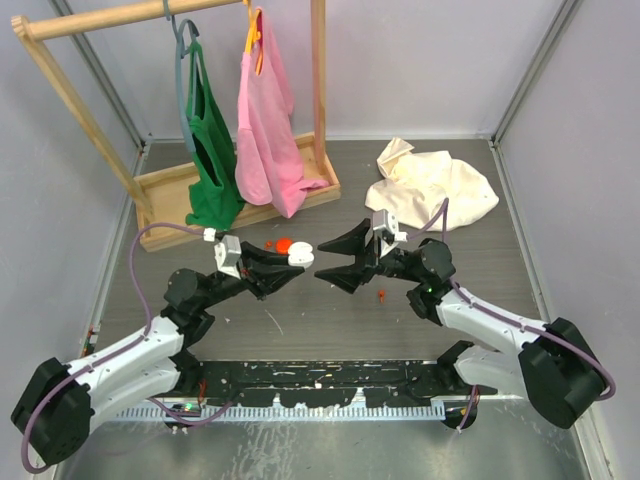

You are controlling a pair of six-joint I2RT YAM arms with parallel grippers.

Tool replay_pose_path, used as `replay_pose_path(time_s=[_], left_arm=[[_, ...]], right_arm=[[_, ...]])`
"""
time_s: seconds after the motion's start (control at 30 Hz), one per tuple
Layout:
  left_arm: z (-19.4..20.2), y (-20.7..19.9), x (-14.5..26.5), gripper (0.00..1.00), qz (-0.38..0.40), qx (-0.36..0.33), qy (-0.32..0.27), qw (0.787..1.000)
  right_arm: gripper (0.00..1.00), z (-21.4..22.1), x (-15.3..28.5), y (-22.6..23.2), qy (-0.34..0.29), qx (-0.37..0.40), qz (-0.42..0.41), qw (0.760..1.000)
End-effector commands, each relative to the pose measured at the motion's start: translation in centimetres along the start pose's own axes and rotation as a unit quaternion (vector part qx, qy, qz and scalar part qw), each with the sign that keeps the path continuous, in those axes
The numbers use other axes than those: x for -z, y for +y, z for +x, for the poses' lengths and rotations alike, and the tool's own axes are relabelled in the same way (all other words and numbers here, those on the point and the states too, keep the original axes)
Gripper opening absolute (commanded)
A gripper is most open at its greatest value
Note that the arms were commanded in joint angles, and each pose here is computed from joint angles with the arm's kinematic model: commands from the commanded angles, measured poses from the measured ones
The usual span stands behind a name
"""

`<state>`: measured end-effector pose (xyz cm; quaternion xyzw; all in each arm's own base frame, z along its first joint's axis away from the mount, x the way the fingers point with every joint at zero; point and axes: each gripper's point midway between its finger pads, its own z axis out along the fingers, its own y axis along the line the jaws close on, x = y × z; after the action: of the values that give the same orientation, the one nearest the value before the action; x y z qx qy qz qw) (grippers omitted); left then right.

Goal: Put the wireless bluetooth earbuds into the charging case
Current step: Adjust the charging case.

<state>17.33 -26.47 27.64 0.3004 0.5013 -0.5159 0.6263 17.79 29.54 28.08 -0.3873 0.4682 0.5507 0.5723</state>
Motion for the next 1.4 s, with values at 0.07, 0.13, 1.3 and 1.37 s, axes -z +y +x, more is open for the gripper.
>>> replay_pose_path(time_s=[0.07,0.13,1.3,1.37], left_arm=[[-3.2,-1.4,-1.3,0.12,0.045,-0.011,-0.048,0.998],[-3.3,-1.6,-1.4,0.12,0.050,-0.009,-0.052,0.997],[-4.2,-3.3,-1.5,0.13,0.095,-0.002,-0.054,0.994],[-4.1,-3.3,-1.5,0.13,0.094,0.000,-0.053,0.994]], right_arm=[[0.63,-1.8,-1.3,1.7,-0.036,0.015,-0.045,0.998],[0.61,-1.8,-1.7,1.7,-0.036,0.014,-0.049,0.998],[0.40,-3.4,-2.1,3.3,-0.079,-0.021,-0.094,0.992],[0.41,-3.6,-2.0,3.5,-0.081,-0.022,-0.097,0.992]])
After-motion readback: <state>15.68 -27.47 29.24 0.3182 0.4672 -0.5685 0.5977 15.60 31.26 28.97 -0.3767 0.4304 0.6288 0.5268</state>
